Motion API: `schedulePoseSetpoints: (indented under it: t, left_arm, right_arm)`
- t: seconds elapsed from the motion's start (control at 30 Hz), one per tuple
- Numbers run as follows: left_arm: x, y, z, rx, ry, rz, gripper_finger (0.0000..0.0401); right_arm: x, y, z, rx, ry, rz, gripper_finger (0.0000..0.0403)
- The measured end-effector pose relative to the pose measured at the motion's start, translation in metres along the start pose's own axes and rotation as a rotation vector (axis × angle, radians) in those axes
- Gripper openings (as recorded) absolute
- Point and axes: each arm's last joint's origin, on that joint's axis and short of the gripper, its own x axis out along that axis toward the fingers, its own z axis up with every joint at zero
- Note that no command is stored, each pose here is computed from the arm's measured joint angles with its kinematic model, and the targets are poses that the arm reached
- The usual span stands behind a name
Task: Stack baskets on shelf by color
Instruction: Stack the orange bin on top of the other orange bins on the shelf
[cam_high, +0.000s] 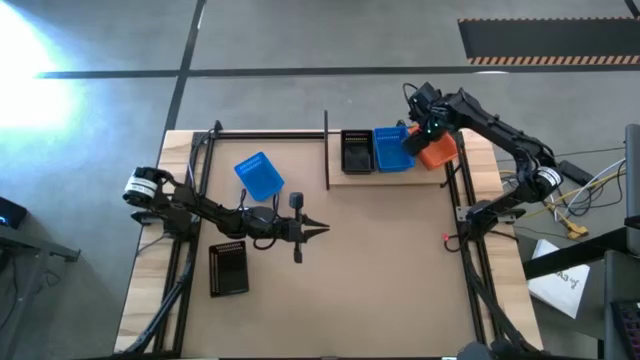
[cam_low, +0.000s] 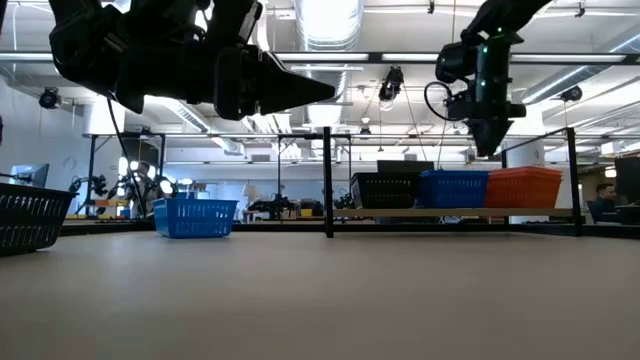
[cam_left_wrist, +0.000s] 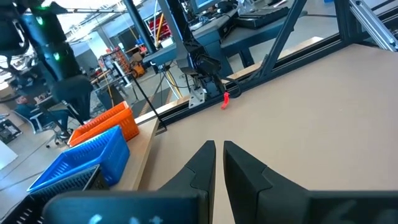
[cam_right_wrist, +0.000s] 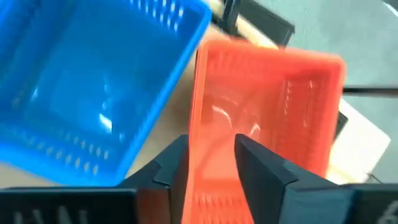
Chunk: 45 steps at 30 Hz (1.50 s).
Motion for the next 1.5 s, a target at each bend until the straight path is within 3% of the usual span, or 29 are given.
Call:
schedulePoseSetpoints:
  t: [0.13, 0.27, 0.47, 0.67, 0.93, 1.23, 1.4, 1.5]
  left_arm:
    - [-0.001, -0.001, -0.001, 0.001, 0.007, -0.003, 0.0015]
    - [-0.001, 0.0, -0.001, 0.002, 0.005, -0.002, 0.0015]
    - [-0.001, 0.0, -0.001, 0.002, 0.007, -0.003, 0.0015]
    - [-0.001, 0.0, -0.001, 0.002, 0.006, -0.003, 0.0015]
    - [0.0, 0.0, -0.001, 0.002, 0.005, -0.002, 0.0015]
    - [-0.001, 0.0, -0.001, 0.001, 0.003, -0.001, 0.0015]
    - [-0.001, 0.0, -0.001, 0.001, 0.003, -0.001, 0.0015]
    - [-0.001, 0.0, -0.001, 0.001, 0.003, -0.002, 0.0015]
  right_arm:
    - [-0.005, -0.001, -0.009, -0.019, 0.097, -0.009, 0.0143]
    - [0.003, 0.0, -0.014, -0.006, 0.136, -0.021, 0.0131]
    - [0.013, -0.001, -0.021, 0.012, 0.175, -0.108, 0.007]
    - [0.016, 0.004, -0.023, -0.002, 0.183, -0.081, 0.0013]
    - [0.022, 0.016, -0.027, -0.023, 0.193, -0.013, 0.0009]
    - [0.022, 0.023, -0.016, 0.003, 0.082, 0.055, 0.0009]
    - [0.016, 0.022, -0.012, 0.001, 0.061, 0.048, 0.0009]
    - [0.017, 0.02, -0.014, -0.005, 0.077, -0.012, 0.0009]
